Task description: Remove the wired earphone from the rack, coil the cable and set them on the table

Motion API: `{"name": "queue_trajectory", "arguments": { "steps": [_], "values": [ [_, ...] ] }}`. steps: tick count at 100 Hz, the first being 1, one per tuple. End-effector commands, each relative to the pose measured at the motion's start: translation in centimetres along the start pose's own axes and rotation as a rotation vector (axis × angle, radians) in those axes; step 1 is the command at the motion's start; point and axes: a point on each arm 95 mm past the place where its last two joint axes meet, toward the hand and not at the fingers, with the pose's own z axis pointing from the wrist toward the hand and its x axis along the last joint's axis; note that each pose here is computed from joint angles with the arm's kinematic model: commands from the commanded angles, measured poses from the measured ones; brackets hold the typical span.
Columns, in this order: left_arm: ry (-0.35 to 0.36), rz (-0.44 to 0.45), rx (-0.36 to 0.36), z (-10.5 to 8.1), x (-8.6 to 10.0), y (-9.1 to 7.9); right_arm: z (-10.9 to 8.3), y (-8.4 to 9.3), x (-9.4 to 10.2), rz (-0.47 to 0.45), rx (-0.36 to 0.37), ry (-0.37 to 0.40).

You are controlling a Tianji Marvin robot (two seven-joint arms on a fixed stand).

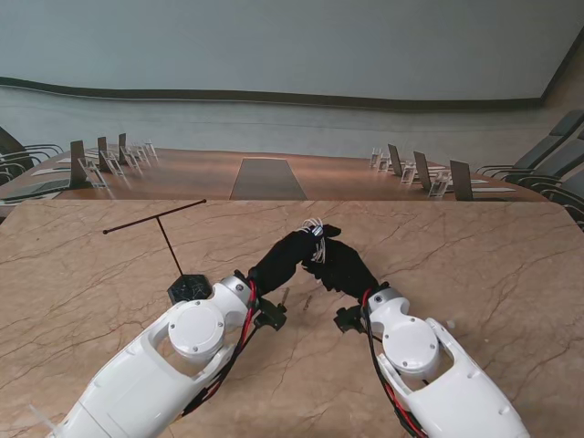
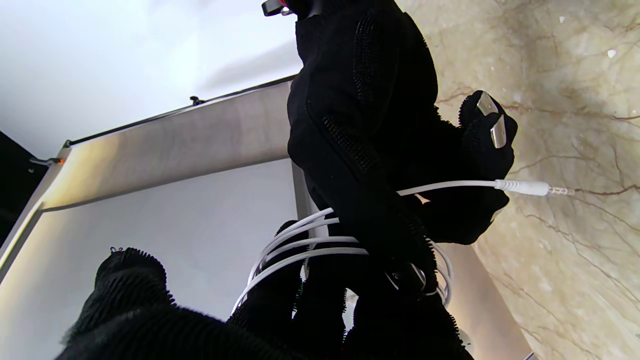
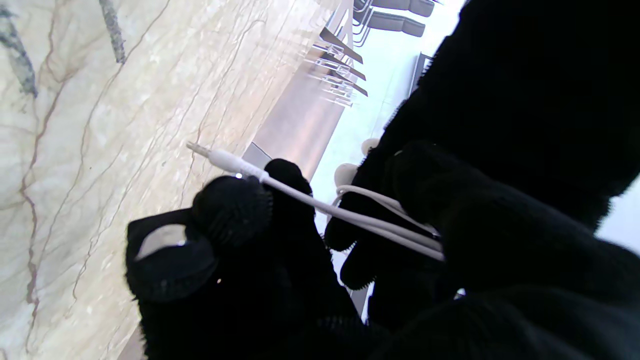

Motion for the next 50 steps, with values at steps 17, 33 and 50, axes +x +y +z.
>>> {"name": "queue_trajectory", "arguments": {
  "steps": [17, 33, 50],
  "values": [
    [-0.011, -0.001, -0.015, -0.5, 0.2, 0.5, 0.2, 1.3, -0.7, -0.042, -0.058, -0.028],
    [-0.029, 0.005, -0.015, -0.7, 0.0, 0.5, 0.0, 2.1, -1.1, -0.051, -0.100, -0.039],
    [-0.041, 0.007, -0.023, -0.9, -0.1, 0.6, 0.0, 2.4, -1.3, -0.053, -0.117, -0.047]
  ]
}}
